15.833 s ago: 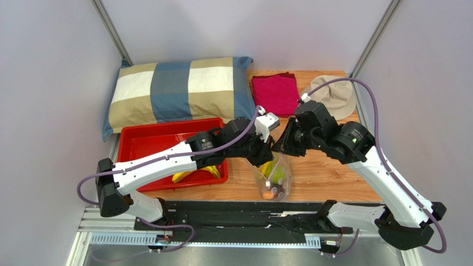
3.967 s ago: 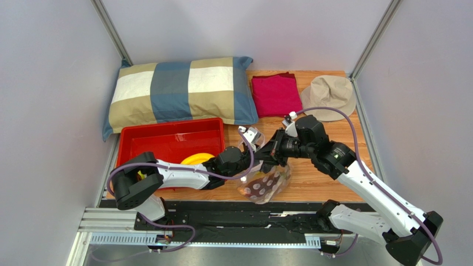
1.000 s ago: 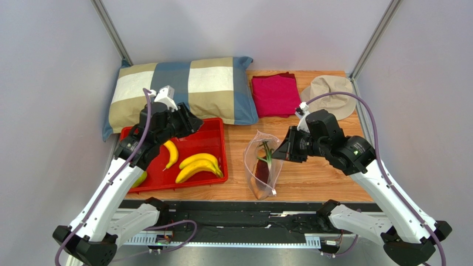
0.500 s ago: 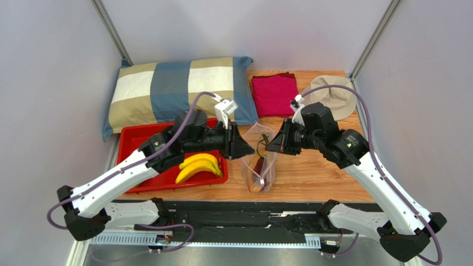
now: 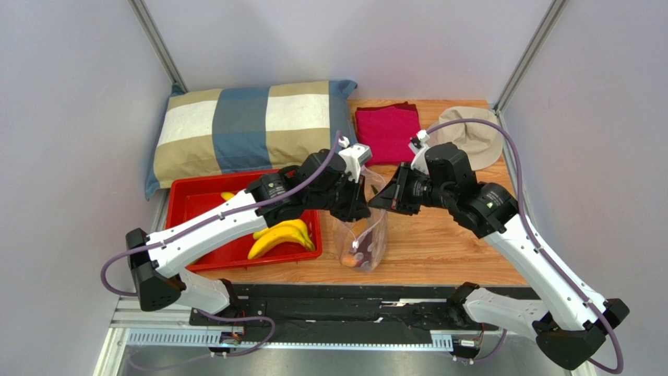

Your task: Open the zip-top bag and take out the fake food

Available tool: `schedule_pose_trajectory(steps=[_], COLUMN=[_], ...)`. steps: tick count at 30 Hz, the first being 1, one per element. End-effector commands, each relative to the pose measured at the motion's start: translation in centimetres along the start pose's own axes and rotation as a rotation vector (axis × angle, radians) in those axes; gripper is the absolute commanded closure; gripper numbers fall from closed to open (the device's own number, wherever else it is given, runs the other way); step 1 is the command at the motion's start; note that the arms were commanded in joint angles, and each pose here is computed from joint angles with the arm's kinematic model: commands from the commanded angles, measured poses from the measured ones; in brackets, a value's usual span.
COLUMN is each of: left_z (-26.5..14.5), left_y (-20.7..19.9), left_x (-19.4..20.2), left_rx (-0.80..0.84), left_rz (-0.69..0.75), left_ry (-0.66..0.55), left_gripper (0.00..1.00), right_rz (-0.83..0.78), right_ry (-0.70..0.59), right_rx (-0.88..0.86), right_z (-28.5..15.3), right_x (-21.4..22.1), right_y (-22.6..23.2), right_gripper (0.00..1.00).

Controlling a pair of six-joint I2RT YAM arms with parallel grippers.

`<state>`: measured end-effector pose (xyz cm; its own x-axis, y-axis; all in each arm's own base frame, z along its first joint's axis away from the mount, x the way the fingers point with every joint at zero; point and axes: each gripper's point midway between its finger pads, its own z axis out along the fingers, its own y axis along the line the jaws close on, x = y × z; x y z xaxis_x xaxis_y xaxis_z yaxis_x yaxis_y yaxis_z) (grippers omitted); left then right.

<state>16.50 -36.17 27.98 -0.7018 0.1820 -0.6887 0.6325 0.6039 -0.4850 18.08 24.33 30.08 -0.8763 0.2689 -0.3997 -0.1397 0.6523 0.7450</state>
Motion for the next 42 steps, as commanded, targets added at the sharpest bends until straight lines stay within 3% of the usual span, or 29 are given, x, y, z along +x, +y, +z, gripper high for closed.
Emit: schedule_pose_trajectory(steps=[1, 8, 14, 20, 27, 33, 34, 36, 38, 42], left_z=[1.5, 3.7, 4.4, 5.6, 7.0, 8.4, 8.6, 9.0, 9.2, 9.4], left_y=[1.7, 4.2, 6.0, 6.9, 6.7, 5.8, 5.4, 5.0, 4.5, 4.0], left_x=[0.9, 2.2, 1.8, 1.7, 0.1, -0.5, -1.1, -1.2, -1.5, -0.3], left_rx=[-0.079, -0.152, -0.207, -0.231, -0.196, -0.129, -0.102, -0.073, -0.048, -0.022], left_rz=[-0.054, -0.094, -0.132, -0.135, -0.103, -0.123, -0.123, -0.128, -0.129, -0.132], left_ry=[0.019, 0.056, -0.007, -0.04, -0.114, -0.139, -0.163, -0.173, -0.171, -0.105], left_gripper=[0.88, 0.81, 0.81, 0.41, 0.28, 0.31, 0.33, 0.5, 0.61, 0.65], right_rz=[-0.019, 0.013, 0.034, 0.057, 0.073, 0.07, 0.07, 0.068, 0.065, 0.062], right_ry=[-0.004, 0.023, -0.007, 0.007, 0.035, 0.04, 0.037, 0.038, 0.034, 0.024], right_rx=[-0.103, -0.131, -0.137, -0.161, -0.165, -0.161, -0.162, -0.157, -0.155, -0.136], right_z=[0.2, 0.9, 0.4, 0.8, 1.1, 1.0, 0.9, 0.7, 0.5, 0.2], right_x=[0.1, 1.2, 0.4, 0.3, 0.9, 1.0, 0.9, 1.0, 0.9, 1.1], right_y=[1.9, 1.8, 2.5, 3.2, 3.2, 3.2, 3.3, 3.3, 3.3, 2.7], right_gripper=[1.0, 1.0, 1.0, 1.0, 1.0, 1.0, 1.0, 1.0, 1.0, 1.0])
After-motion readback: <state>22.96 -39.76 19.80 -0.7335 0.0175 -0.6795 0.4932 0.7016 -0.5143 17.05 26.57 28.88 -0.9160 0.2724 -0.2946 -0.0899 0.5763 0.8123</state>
